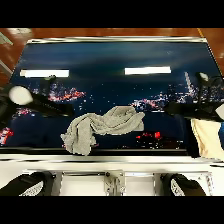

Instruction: Fold the shirts.

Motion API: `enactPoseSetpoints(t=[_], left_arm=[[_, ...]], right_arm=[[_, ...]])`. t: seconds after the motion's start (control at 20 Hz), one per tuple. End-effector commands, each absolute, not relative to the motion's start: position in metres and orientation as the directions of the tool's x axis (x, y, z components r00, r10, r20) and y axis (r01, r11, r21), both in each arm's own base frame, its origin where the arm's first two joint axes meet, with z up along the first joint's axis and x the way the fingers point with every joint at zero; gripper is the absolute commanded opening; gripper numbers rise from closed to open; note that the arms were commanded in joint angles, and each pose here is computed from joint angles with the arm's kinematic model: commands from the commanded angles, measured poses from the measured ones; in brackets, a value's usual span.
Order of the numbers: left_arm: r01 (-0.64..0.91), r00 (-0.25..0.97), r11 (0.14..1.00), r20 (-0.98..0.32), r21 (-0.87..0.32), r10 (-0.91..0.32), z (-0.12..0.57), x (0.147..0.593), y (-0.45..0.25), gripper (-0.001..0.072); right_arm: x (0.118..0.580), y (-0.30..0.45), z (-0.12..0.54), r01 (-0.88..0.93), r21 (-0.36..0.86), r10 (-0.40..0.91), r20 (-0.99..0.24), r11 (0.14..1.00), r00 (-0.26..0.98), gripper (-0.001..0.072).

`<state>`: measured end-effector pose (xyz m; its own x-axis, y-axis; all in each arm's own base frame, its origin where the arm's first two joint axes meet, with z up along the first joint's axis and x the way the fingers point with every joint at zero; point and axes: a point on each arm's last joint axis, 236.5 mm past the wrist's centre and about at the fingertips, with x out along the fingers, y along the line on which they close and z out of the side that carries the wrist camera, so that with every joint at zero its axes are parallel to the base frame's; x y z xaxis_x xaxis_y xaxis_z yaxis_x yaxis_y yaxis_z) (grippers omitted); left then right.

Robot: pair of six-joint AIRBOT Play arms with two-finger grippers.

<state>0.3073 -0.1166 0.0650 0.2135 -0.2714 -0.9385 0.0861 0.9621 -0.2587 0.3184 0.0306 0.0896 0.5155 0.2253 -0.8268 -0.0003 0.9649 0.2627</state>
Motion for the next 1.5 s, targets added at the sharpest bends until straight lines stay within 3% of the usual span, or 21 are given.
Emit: enactPoseSetpoints(t=[0.0, 0.1, 0.25, 0.5, 0.65, 0.9, 0.95, 1.1, 1.2, 1.25, 1.45], left_arm=[[-0.027, 0.114, 0.963, -0.958, -0.267, -0.262, 0.081, 0.267, -0.049, 0.0672], [-0.119, 0.083, 0.942, -0.948, -0.315, -0.307, 0.059, 0.235, -0.042, 0.0672], [-0.205, -0.009, 0.856, -0.873, -0.475, -0.487, 0.007, 0.180, -0.087, 0.0673], [-0.402, 0.034, 0.643, -0.713, -0.651, -0.700, -0.054, 0.150, -0.151, 0.0670], [-0.395, 0.003, 0.664, -0.723, -0.636, -0.691, -0.073, 0.135, -0.165, 0.0670], [-0.401, 0.023, 0.689, -0.759, -0.603, -0.651, -0.092, 0.146, -0.166, 0.0667], [-0.417, 0.042, 0.689, -0.770, -0.592, -0.636, -0.097, 0.153, -0.164, 0.0643], [-0.435, 0.117, 0.690, -0.796, -0.579, -0.594, -0.109, 0.174, -0.155, 0.0374], [-0.435, 0.158, 0.689, -0.802, -0.580, -0.576, -0.111, 0.183, -0.151, 0.0123], [-0.423, 0.167, 0.693, -0.801, -0.584, -0.574, -0.109, 0.186, -0.151, 0.0045], [-0.305, 0.185, 0.724, -0.784, -0.619, -0.593, -0.090, 0.201, -0.156, 0.0035]], right_arm=[[0.315, -0.023, 0.083, 0.054, 0.157, 0.110, -0.859, 0.986, 0.499, 0.0622], [0.306, -0.024, 0.058, 0.106, 0.257, 0.194, -0.892, 0.960, 0.408, 0.0622], [0.317, 0.013, 0.028, 0.098, 0.449, 0.399, -0.858, 0.888, 0.323, 0.0622], [0.326, 0.070, -0.021, 0.075, 0.570, 0.556, -0.818, 0.819, 0.147, 0.0622], [0.326, 0.089, -0.041, 0.064, 0.590, 0.584, -0.807, 0.805, 0.088, 0.0622], [0.342, 0.089, -0.049, 0.094, 0.593, 0.580, -0.803, 0.799, 0.137, 0.0622], [0.345, 0.091, -0.048, 0.098, 0.600, 0.585, -0.798, 0.794, 0.149, 0.0622], [0.350, 0.095, -0.047, 0.093, 0.603, 0.585, -0.794, 0.792, 0.167, 0.0622], [0.353, 0.103, -0.054, 0.089, 0.596, 0.579, -0.799, 0.798, 0.164, 0.0622], [0.354, 0.108, -0.061, 0.096, 0.593, 0.577, -0.802, 0.799, 0.155, 0.0622], [0.357, 0.124, -0.093, 0.108, 0.578, 0.567, -0.815, 0.809, 0.117, 0.0622]])
